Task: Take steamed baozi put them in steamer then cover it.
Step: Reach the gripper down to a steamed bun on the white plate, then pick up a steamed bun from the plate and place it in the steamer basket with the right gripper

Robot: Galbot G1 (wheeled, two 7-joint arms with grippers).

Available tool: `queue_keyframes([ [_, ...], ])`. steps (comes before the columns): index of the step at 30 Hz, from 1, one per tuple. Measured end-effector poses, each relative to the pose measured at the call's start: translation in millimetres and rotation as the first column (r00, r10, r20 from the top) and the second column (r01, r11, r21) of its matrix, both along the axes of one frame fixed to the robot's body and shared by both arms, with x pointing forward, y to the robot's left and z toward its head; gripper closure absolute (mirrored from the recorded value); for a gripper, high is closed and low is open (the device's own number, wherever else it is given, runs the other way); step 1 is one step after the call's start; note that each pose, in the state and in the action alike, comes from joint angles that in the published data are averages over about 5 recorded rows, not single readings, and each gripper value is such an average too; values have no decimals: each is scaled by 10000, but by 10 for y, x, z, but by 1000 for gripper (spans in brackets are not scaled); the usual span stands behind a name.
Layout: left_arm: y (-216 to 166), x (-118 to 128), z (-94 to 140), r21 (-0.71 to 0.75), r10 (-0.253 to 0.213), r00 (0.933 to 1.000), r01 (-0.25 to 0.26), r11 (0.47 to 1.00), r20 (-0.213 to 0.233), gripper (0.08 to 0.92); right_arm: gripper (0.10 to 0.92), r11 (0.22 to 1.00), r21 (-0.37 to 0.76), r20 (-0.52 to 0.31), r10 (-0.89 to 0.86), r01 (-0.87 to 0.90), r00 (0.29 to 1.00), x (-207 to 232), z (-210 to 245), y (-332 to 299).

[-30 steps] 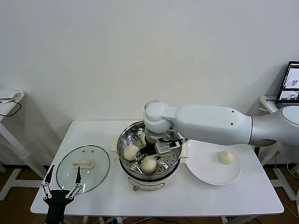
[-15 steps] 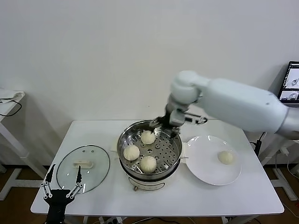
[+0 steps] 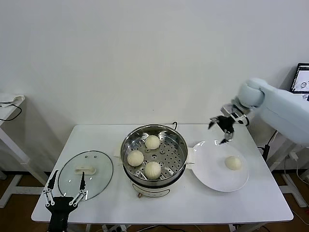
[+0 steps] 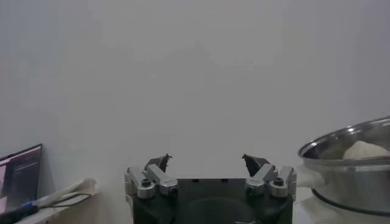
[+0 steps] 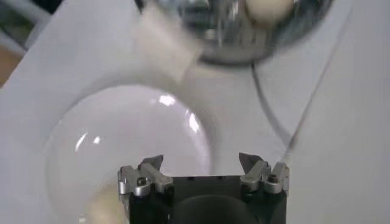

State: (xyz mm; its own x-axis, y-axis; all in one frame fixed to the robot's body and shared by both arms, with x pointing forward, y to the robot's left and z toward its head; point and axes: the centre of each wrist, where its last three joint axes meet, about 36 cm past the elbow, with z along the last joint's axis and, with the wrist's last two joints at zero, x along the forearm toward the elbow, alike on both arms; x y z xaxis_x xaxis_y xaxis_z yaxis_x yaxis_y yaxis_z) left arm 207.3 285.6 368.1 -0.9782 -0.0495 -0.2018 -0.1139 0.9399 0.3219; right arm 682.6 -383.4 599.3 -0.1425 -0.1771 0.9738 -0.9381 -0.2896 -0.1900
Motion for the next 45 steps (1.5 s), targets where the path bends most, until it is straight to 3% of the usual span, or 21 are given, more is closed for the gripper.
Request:
queue_keyframes([
  [12,3,-29,-8,9,31,10000,-31,10000,-43,177,200,9796,-592,-648,-1958,1921,9785,-168,-845,-574],
  [23,7,-37,-16,19,37,10000,-37,10000,-75,177,202,9614,-833,-763,-2685,2622,9602,-250,-1209,-721],
  [37,-25,-45,18,-1,-39,10000,39,10000,-24,177,363,9543,-751,-728,-2946,2893,9528,-249,-1301,-728],
  [45,-28,-36,24,24,-122,9999,122,9999,-6,177,377,9686,-453,-606,-2469,2445,9671,-101,-838,-593],
])
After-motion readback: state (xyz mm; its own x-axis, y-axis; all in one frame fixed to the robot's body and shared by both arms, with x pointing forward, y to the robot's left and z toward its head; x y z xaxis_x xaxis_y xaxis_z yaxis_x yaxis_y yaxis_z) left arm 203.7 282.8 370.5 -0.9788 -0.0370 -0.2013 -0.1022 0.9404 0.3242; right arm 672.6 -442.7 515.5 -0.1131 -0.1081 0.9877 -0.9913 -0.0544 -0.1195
